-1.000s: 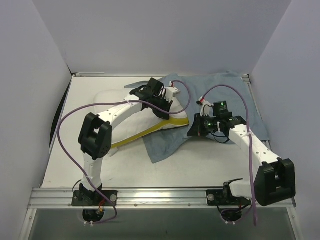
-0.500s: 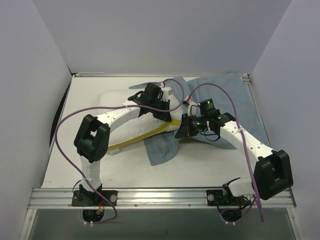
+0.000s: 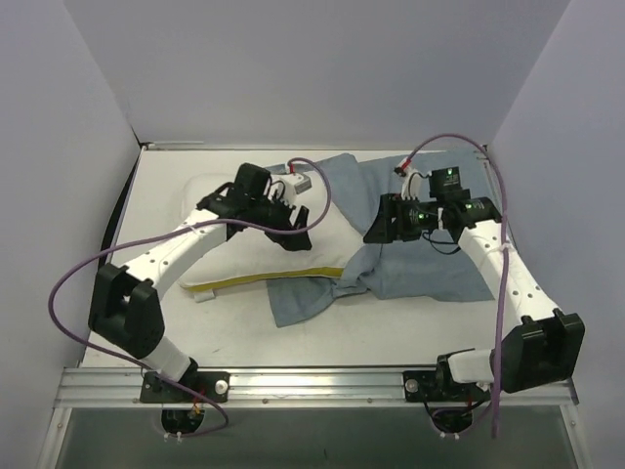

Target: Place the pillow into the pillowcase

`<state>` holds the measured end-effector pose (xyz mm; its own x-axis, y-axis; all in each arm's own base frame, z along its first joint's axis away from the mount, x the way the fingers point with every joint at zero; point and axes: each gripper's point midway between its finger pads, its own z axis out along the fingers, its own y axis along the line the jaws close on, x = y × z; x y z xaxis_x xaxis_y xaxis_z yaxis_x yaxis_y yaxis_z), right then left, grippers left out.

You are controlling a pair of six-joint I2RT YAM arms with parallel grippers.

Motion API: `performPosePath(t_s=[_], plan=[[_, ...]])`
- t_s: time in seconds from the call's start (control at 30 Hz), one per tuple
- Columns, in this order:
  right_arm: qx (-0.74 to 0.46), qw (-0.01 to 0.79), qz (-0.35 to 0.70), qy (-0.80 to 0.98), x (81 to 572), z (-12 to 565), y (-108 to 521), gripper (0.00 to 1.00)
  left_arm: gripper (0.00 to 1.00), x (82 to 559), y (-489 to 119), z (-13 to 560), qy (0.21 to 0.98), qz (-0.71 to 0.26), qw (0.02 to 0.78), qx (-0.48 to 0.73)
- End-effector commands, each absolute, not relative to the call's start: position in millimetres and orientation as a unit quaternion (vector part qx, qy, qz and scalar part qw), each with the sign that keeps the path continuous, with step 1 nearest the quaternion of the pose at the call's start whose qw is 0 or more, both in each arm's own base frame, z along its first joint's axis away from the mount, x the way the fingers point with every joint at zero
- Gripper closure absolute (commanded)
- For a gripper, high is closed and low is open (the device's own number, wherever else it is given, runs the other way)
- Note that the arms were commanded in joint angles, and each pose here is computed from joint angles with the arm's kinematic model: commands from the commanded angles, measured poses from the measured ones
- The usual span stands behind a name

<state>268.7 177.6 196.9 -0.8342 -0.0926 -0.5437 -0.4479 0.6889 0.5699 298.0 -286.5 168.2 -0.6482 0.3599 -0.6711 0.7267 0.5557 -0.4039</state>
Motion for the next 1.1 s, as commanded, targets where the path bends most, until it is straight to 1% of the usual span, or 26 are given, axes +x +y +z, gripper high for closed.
performPosePath(t_s=[0.0, 0.07, 0.1, 0.17, 0.2, 0.27, 0.3, 0.33, 0.4, 0.43, 0.47, 0.5, 0.53, 0.6, 0.63, 0.67, 0.73, 0.77, 0.8, 0.83, 0.87, 0.93, 0.97, 1.0, 1.03, 1.07], plan=[[-0.210, 0.276, 0.272, 0.898, 289.8, 202.2, 160.4, 0.39, 0.21, 307.9, -250.7, 205.4, 0.812, -0.294, 0.320, 0.389], [-0.235, 0.267, 0.254, 0.899, 295.2, 193.4, 170.3, 0.41, 0.21, 309.4, -238.7, 199.6, 0.815, -0.259, 0.312, 0.414], [-0.239, 0.256, 0.247, 0.904, 303.1, 185.4, 176.1, 0.42, 0.21, 314.2, -232.1, 199.8, 0.808, -0.240, 0.323, 0.431], [-0.244, 0.255, 0.226, 0.908, 313.3, 180.1, 182.2, 0.42, 0.21, 319.1, -222.9, 195.0, 0.806, -0.233, 0.329, 0.433], [-0.245, 0.255, 0.216, 0.910, 321.0, 174.7, 183.6, 0.42, 0.21, 324.3, -216.7, 193.3, 0.810, -0.233, 0.331, 0.424], [-0.245, 0.268, 0.181, 0.914, 337.7, 173.7, 177.3, 0.44, 0.20, 349.6, -195.2, 188.9, 0.831, -0.229, 0.337, 0.378], [-0.242, 0.247, 0.170, 0.923, 339.5, 162.5, 173.5, 0.46, 0.20, 355.6, -192.0, 189.1, 0.841, -0.240, 0.332, 0.354], [-0.246, 0.243, 0.163, 0.924, 342.5, 161.6, 172.1, 0.47, 0.20, 365.3, -182.1, 188.1, 0.850, -0.239, 0.332, 0.333], [-0.261, 0.222, 0.137, 0.929, 344.9, 142.6, 166.2, 0.47, 0.19, 379.3, -181.4, 189.5, 0.853, -0.236, 0.334, 0.323], [-0.269, 0.218, 0.130, 0.929, 347.3, 138.1, 166.4, 0.49, 0.19, 384.3, -178.4, 187.7, 0.857, -0.224, 0.335, 0.320], [-0.274, 0.212, 0.124, 0.930, 349.7, 133.1, 166.1, 0.54, 0.19, 388.9, -177.6, 183.7, 0.862, -0.220, 0.332, 0.314], [-0.284, 0.196, 0.119, 0.931, 351.6, 121.9, 169.1, 0.64, 0.19, 390.3, -177.1, 180.9, 0.867, -0.220, 0.327, 0.304], [-0.287, 0.196, 0.124, 0.929, 354.9, 122.8, 172.3, 0.82, 0.19, 389.8, -177.5, 178.1, 0.868, -0.224, 0.323, 0.303], [-0.298, 0.198, 0.150, 0.922, 360.5, 126.9, 186.5, 0.88, 0.20, 383.7, -177.3, 165.9, 0.872, -0.223, 0.309, 0.307], [-0.303, 0.197, 0.163, 0.918, 359.9, 128.7, 194.4, 0.96, 0.21, 382.7, -178.3, 161.7, 0.873, -0.224, 0.306, 0.308], [-0.310, 0.207, 0.179, 0.910, 364.3, 138.7, 206.5, 1.00, 0.22, 381.7, -179.7, 155.9, 0.875, -0.226, 0.299, 0.307], [-0.335, 0.175, 0.260, 0.889, 343.2, 146.9, 247.7, 1.00, 0.23, 381.5, -180.3, 153.5, 0.877, -0.237, 0.294, 0.296], [-0.340, 0.171, 0.299, 0.875, 338.2, 163.2, 264.9, 1.00, 0.24, 378.6, -187.0, 158.6, 0.869, -0.265, 0.293, 0.298], [-0.349, 0.153, 0.378, 0.844, 318.4, 184.3, 289.3, 1.00, 0.24, 383.0, -183.9, 165.9, 0.868, -0.280, 0.298, 0.283], [-0.355, 0.147, 0.412, 0.826, 307.2, 197.7, 301.4, 1.00, 0.24, 387.9, -184.2, 172.6, 0.862, -0.290, 0.310, 0.277], [-0.353, 0.146, 0.437, 0.814, 301.5, 210.4, 310.1, 1.00, 0.24, 387.7, -188.1, 181.7, 0.852, -0.314, 0.315, 0.277], [-0.351, 0.143, 0.469, 0.797, 295.8, 225.5, 318.1, 1.00, 0.24, 401.2, -183.4, 198.8, 0.841, -0.321, 0.337, 0.274], [-0.341, 0.138, 0.460, 0.808, 301.9, 216.4, 317.0, 1.00, 0.23, 408.8, -180.5, 198.8, 0.841, -0.319, 0.340, 0.273], [-0.338, 0.140, 0.444, 0.818, 308.9, 207.6, 313.8, 0.98, 0.22, 416.4, -176.9, 200.8, 0.839, -0.313, 0.348, 0.278], [-0.330, 0.147, 0.404, 0.841, 322.3, 191.5, 303.1, 0.82, 0.20, 430.0, -171.3, 212.0, 0.834, -0.304, 0.364, 0.281], [-0.313, 0.147, 0.390, 0.853, 333.8, 185.2, 290.1, 0.70, 0.19, 439.5, -169.8, 200.4, 0.838, -0.300, 0.354, 0.287]])
